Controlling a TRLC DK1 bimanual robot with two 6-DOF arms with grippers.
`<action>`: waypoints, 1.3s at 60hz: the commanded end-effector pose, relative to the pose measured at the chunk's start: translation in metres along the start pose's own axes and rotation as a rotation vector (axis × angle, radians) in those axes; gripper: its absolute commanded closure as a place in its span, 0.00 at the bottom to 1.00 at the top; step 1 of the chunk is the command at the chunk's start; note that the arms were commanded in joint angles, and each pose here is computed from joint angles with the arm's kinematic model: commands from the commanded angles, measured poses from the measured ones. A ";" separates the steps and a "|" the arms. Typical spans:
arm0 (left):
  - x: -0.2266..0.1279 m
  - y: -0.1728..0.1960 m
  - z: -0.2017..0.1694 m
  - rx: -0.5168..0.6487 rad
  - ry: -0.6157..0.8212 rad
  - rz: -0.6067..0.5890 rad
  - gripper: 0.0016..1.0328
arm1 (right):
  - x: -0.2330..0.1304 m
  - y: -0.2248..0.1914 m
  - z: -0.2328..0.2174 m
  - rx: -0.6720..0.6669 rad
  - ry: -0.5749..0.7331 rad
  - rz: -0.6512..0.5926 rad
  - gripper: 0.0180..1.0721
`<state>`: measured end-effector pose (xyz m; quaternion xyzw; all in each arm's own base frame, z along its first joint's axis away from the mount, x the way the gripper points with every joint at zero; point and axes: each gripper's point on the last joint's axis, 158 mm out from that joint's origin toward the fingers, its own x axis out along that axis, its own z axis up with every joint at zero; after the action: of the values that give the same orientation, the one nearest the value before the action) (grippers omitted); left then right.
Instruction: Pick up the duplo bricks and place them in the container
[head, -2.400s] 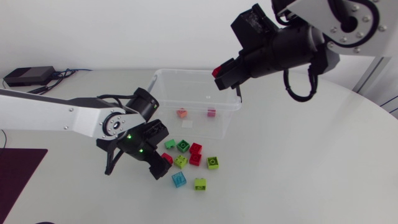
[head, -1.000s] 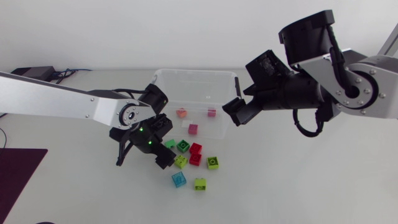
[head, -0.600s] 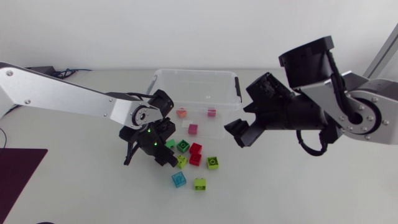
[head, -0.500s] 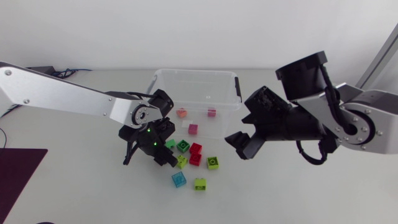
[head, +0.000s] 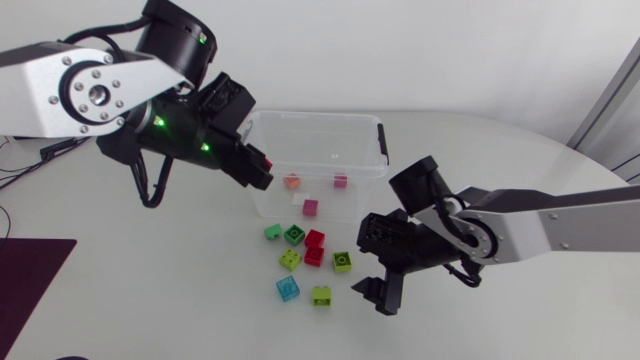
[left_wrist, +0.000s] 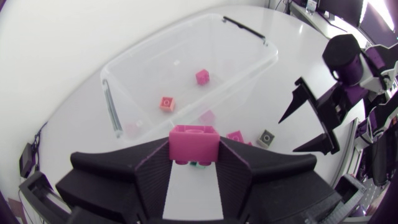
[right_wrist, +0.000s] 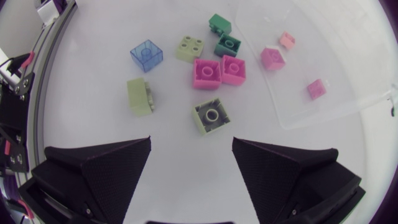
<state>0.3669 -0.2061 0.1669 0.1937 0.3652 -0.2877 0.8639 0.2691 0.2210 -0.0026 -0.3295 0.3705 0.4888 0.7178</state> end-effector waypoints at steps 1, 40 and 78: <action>-0.013 0.008 0.032 0.021 -0.092 0.005 0.78 | 0.011 -0.013 0.003 -0.054 -0.004 0.001 0.10; 0.094 0.060 0.081 -0.057 -0.171 0.012 0.73 | 0.046 -0.015 0.009 -0.112 0.005 0.081 0.54; 0.000 0.030 0.049 0.035 -0.124 -0.032 0.05 | -0.077 -0.022 0.071 -0.094 -0.163 -0.067 0.76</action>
<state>0.4385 -0.2154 0.1944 0.1616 0.3149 -0.3044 0.8844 0.2750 0.2389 0.0757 -0.3434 0.2924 0.5193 0.7259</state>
